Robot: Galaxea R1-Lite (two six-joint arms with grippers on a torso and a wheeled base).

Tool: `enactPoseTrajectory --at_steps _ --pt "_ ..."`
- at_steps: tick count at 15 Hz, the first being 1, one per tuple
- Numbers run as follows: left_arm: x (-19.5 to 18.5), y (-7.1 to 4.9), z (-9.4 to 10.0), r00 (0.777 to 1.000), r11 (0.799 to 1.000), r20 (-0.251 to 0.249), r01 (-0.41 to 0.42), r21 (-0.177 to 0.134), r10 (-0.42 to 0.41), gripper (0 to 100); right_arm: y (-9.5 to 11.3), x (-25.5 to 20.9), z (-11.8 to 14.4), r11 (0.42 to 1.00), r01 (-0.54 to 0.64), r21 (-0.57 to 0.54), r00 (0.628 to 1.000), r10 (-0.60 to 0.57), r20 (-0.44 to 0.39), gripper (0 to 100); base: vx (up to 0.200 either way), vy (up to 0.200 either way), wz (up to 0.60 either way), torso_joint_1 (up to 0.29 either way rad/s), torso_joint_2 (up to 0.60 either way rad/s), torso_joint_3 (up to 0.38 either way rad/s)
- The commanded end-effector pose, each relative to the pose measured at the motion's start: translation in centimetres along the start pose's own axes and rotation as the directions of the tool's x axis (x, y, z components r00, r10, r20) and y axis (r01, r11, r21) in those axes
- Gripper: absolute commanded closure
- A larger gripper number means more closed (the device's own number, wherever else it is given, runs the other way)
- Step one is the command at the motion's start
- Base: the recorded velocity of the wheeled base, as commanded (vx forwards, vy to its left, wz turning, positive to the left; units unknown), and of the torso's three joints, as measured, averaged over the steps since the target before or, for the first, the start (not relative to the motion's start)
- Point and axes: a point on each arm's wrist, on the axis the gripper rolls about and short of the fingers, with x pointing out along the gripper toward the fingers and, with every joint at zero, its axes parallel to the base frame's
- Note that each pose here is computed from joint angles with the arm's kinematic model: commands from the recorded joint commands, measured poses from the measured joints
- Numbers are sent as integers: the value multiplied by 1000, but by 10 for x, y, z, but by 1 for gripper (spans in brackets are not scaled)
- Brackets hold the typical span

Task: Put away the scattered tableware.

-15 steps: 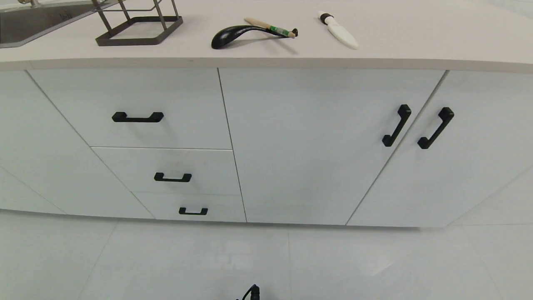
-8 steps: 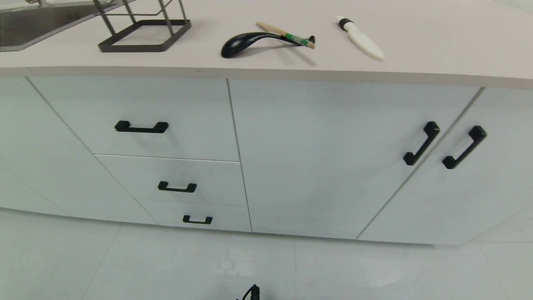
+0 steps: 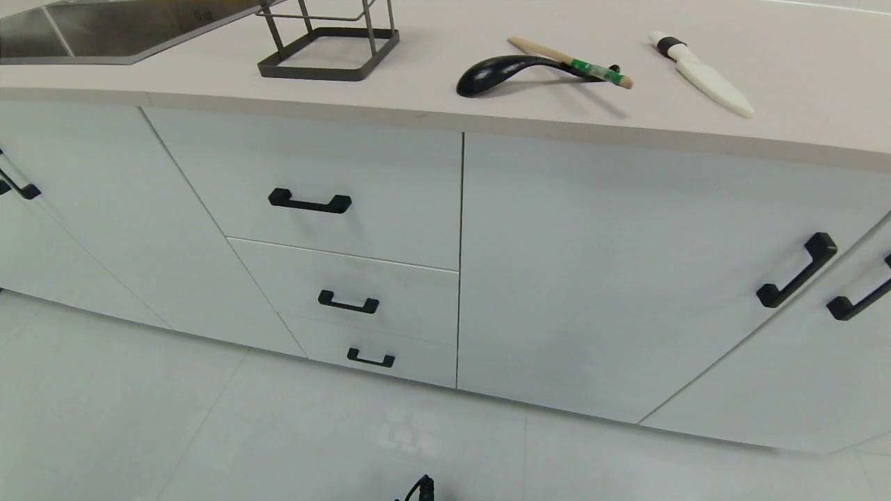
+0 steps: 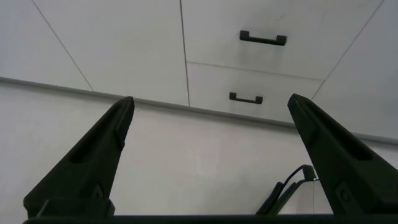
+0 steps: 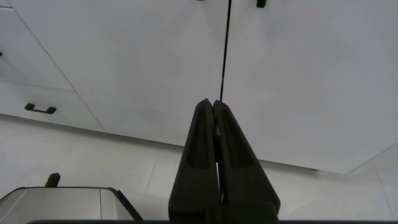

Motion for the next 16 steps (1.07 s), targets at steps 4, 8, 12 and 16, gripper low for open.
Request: enactPoseTrajectory --at_steps 4,8,12,16 --pt "0 0 0 1000 1000 -1 0 -1 0 0 0 0 0 1000 1 -2 1000 -1 -2 100 0 200 0 8 -1 -1" --pt "0 0 0 1000 1000 -1 0 -1 0 0 0 0 0 1000 1 -2 1000 -1 -2 100 0 0 0 0 0 0" --pt "0 0 0 1000 1000 -1 0 -8 0 0 0 0 0 1000 2 -3 1000 -3 -2 100 0 0 0 0 0 0" --pt "0 0 0 1000 1000 -1 1 -10 -1 0 0 0 0 1000 1 -3 1000 -1 -2 100 0 0 -300 4 2 1"
